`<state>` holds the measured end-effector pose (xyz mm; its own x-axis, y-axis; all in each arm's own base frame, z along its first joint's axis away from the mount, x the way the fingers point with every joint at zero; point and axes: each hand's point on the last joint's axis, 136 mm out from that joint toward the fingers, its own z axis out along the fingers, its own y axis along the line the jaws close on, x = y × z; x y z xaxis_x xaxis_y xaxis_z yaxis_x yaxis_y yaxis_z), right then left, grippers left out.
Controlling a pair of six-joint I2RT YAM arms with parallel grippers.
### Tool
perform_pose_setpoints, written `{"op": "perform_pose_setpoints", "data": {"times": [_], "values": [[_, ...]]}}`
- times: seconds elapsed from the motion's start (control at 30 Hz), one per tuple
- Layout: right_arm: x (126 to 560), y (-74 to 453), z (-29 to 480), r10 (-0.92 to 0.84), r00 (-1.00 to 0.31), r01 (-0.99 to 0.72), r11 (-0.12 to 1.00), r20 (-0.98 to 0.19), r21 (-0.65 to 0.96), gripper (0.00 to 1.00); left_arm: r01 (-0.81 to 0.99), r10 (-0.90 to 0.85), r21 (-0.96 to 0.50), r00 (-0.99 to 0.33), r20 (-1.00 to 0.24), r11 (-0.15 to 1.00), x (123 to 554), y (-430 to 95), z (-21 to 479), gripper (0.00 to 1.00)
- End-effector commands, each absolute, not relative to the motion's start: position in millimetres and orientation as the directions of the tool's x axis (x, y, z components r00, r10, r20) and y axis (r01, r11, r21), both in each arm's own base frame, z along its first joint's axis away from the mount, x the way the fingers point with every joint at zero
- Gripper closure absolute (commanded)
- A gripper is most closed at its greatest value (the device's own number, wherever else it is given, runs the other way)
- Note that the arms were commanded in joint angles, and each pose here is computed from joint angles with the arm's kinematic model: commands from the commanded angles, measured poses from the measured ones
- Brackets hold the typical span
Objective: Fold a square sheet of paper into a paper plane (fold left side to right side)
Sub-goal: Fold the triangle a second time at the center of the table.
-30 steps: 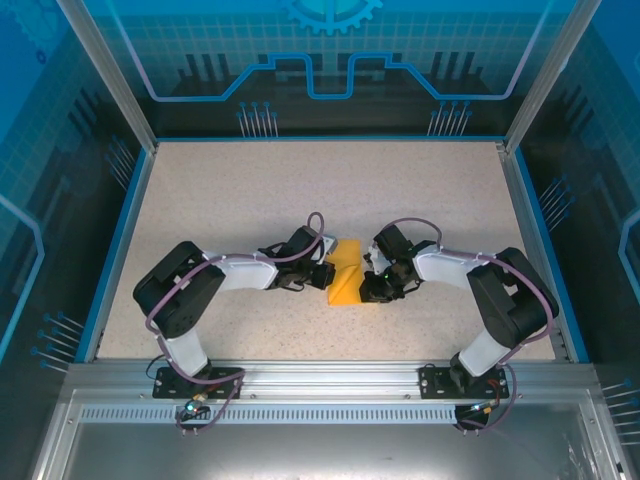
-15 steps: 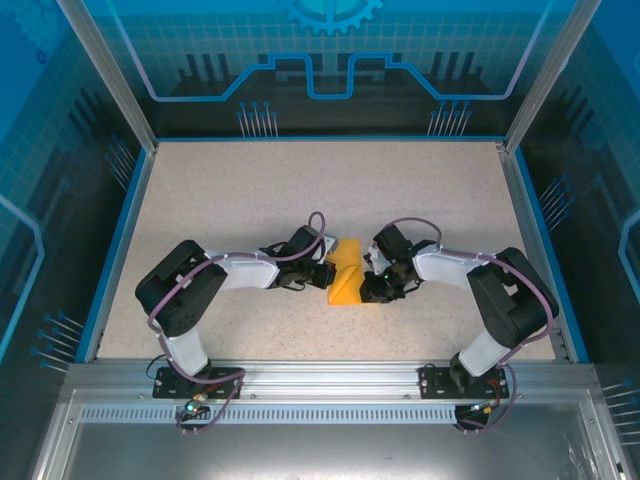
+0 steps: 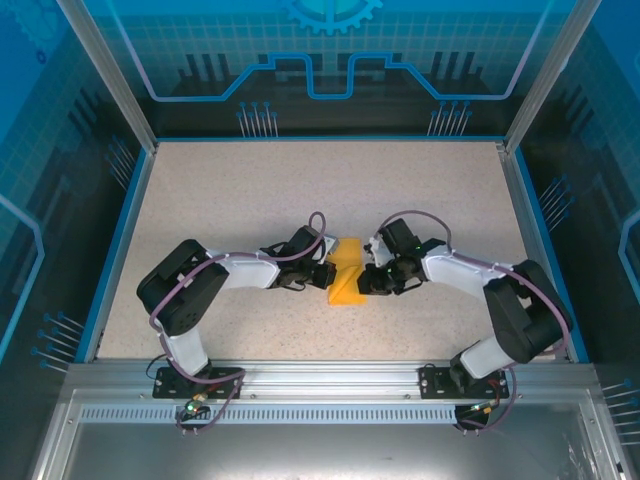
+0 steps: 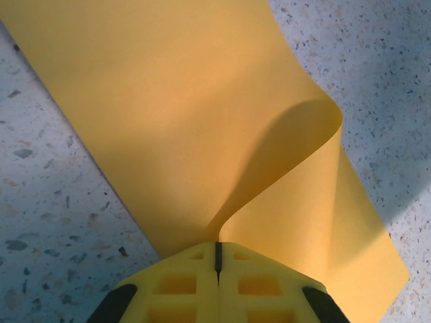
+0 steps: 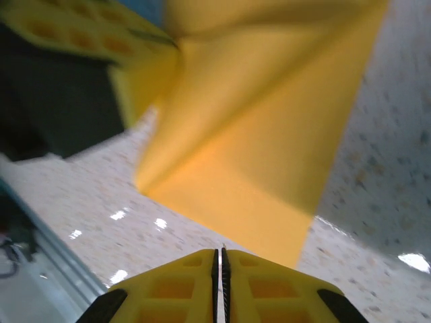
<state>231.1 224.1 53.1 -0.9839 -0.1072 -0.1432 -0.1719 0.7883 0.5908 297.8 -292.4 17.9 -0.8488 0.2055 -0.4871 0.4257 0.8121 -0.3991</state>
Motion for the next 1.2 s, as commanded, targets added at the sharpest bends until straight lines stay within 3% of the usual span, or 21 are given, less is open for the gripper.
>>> {"op": "perform_pose_setpoints", "data": {"times": [0.0,0.23,0.63,1.17], "values": [[247,240,73,-0.054,-0.98,-0.173,0.701,-0.191,0.692,0.88,0.435,0.227,-0.402,-0.854,-0.469,0.805,295,-291,9,1.0],[273,258,65,-0.019,-0.985,-0.138,0.67,-0.169,0.729,0.89,0.433,0.227,-0.407,-0.857,-0.464,0.804,292,-290,6,1.0],[278,268,40,-0.043,-0.992,-0.117,0.677,-0.119,0.726,0.89,0.436,0.23,-0.409,-0.857,-0.462,0.801,292,-291,6,1.0],[267,250,9,-0.068,-0.996,-0.091,0.773,-0.061,0.628,0.89,0.439,0.237,-0.408,-0.857,-0.457,0.801,293,-292,5,1.0]]}}
